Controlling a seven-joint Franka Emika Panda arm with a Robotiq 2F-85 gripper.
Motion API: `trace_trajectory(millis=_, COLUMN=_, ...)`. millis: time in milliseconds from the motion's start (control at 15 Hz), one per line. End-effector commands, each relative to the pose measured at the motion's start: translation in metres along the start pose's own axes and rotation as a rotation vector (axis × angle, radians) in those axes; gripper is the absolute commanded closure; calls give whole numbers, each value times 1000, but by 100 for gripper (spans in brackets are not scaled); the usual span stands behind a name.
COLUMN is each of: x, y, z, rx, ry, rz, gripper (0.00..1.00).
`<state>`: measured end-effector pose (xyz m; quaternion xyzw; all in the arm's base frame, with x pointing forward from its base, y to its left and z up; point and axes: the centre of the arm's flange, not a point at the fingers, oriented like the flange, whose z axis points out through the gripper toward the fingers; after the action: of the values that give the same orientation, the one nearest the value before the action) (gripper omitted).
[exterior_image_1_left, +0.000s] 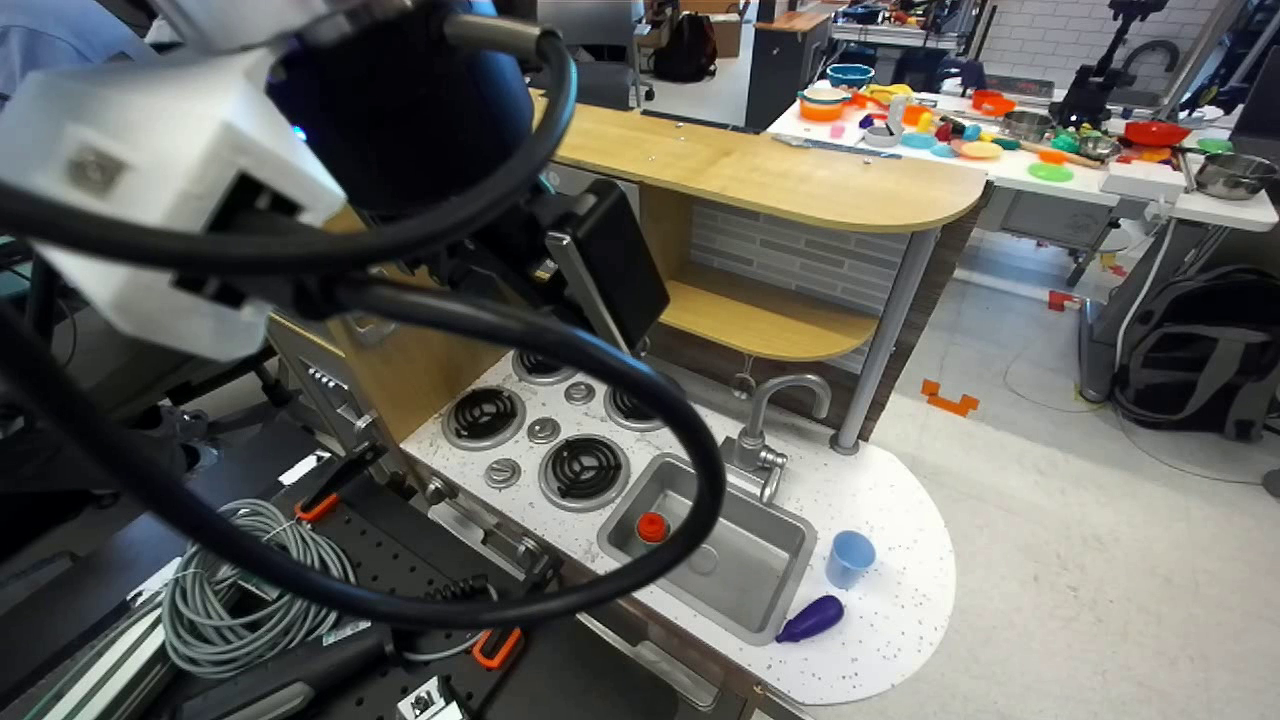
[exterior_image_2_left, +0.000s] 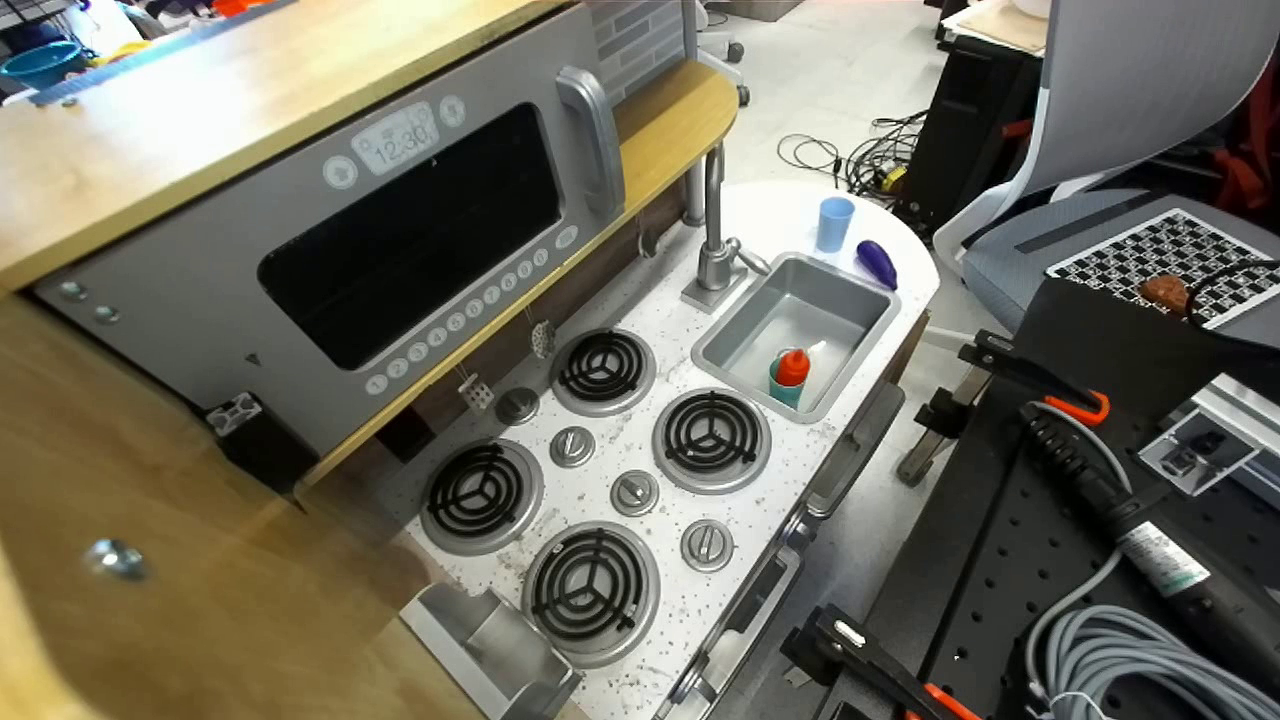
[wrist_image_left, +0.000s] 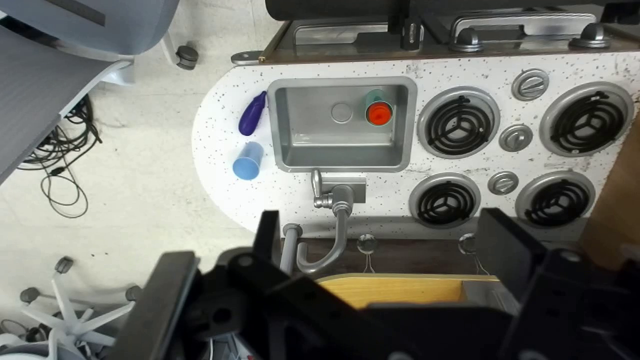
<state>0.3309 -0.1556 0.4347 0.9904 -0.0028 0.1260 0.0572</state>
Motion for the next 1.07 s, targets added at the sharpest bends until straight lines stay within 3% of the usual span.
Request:
trace_trajectory(millis=0, x=-1, y=0, z=0, rx=-2, ry=-15, rz=-19, gripper=0)
trace_trajectory(millis=267, x=-5, y=-1, z=1, rx=2, ry=-96, rz=-48, gripper=0)
trace_trajectory(millis=333, x=11, y=14, z=44, rx=15, ry=-139, rz=-59, gripper=0)
trace_trajectory(millis=1000, x=5, y=85, z=217, rx=117, ry=-406, rz=-33, gripper=0)
